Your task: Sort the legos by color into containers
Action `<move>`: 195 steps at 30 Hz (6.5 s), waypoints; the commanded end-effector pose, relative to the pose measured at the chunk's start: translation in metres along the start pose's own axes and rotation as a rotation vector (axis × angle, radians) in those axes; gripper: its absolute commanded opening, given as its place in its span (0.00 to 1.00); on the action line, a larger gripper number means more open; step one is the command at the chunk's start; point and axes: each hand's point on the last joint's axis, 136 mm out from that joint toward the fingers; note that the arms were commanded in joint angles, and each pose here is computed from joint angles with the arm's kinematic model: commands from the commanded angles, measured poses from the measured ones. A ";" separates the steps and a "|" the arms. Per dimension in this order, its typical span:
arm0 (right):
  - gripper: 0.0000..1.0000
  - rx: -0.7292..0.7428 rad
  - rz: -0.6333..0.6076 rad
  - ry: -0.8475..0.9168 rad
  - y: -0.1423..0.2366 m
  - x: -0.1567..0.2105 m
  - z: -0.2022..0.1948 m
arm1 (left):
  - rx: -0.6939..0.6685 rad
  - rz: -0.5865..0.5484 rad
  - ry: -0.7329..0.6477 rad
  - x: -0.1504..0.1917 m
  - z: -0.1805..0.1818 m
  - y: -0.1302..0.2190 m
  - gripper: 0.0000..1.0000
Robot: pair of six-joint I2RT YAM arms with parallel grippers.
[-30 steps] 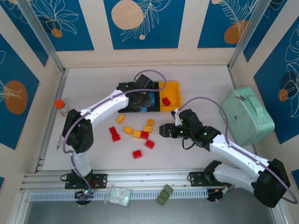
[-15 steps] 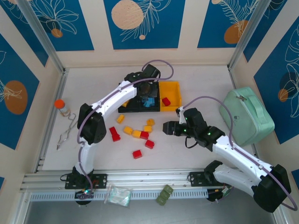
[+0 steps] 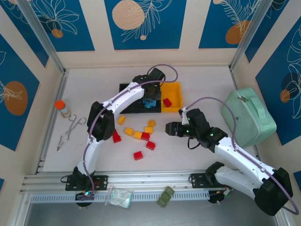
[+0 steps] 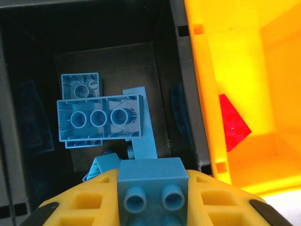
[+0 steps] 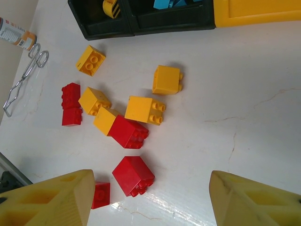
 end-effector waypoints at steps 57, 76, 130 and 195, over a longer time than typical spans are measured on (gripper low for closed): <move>0.66 -0.045 0.453 0.564 -0.091 0.077 0.062 | 0.158 0.173 0.272 0.236 0.192 0.141 0.71; 0.24 0.076 0.520 0.660 -0.106 0.092 0.061 | 0.149 0.201 0.304 0.245 0.195 0.127 0.71; 0.37 0.398 0.330 -0.148 -0.151 -0.145 -0.128 | 0.409 0.073 0.222 0.187 0.093 0.131 0.70; 0.68 -0.068 0.651 0.318 -0.112 0.123 0.135 | 0.017 0.138 0.509 0.281 0.253 0.131 0.72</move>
Point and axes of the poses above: each hand's point on the last joint's axis, 136 mm out from that joint toward the fingers, its own y axis back along the fingers, its own z axis along the line the jaws close on, x = y × z, and after that the axes turned 12 degrees about y, right-handed
